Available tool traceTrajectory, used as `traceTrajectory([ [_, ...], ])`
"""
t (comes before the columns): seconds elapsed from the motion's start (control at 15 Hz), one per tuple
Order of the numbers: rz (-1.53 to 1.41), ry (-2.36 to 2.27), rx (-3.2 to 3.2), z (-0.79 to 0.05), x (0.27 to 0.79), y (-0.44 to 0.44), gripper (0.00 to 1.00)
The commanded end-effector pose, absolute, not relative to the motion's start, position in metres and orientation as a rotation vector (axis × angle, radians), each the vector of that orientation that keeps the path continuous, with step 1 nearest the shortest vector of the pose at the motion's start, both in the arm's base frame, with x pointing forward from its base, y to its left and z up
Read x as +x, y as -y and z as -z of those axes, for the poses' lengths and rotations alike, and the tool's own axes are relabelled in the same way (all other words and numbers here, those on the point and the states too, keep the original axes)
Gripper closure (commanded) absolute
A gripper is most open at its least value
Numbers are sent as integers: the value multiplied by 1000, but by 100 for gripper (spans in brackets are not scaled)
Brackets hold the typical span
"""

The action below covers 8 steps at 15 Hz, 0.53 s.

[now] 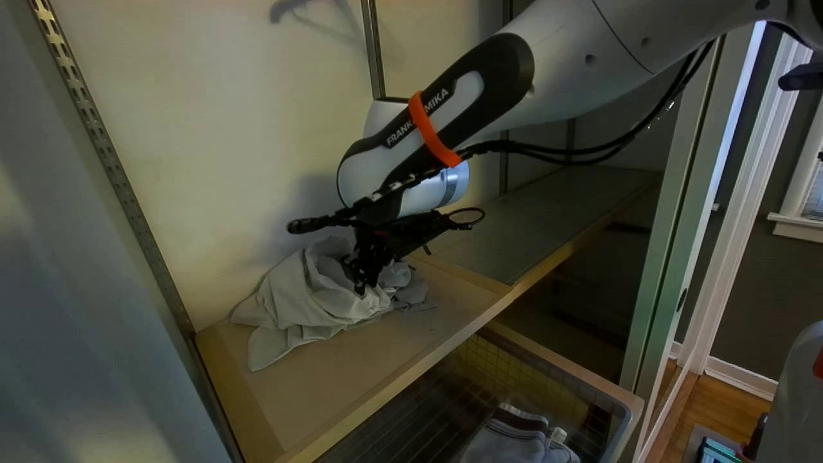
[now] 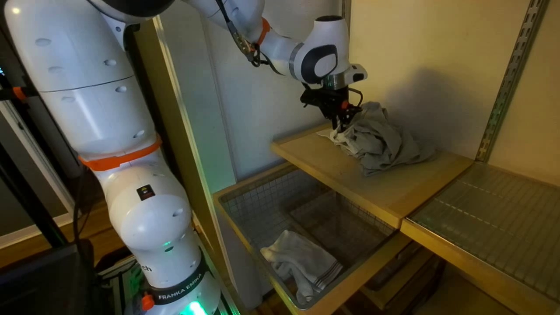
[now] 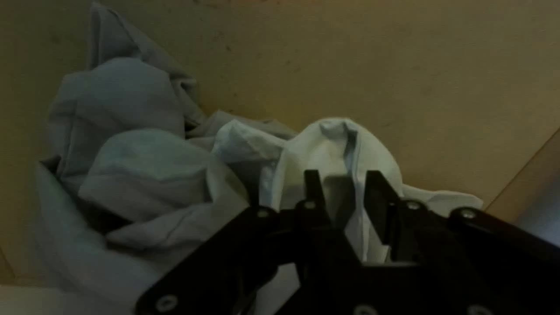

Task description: Remove a white cloth from the left tray and put it on the table on the left

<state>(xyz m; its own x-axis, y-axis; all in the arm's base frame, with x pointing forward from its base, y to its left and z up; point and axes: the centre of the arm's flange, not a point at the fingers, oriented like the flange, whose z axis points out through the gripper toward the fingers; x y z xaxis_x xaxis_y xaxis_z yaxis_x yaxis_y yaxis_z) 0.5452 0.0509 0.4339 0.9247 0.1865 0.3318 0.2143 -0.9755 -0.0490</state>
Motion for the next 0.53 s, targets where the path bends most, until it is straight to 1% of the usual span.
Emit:
traceTrajectory([
  [0.0,571,330,-2993,-511,545,-45,35],
  [0.07,608,317,-2991,-533,545,-44,27],
  [0.13,631,297,-2995,-555,541,-43,20],
  [0.2,714,284,-3032,-574,533,-42,13],
  [0.27,733,281,-3036,-592,525,-41,5],
  [0.33,758,258,-3055,-606,516,-41,0],
  [0.47,762,210,-3125,-631,497,-43,0],
])
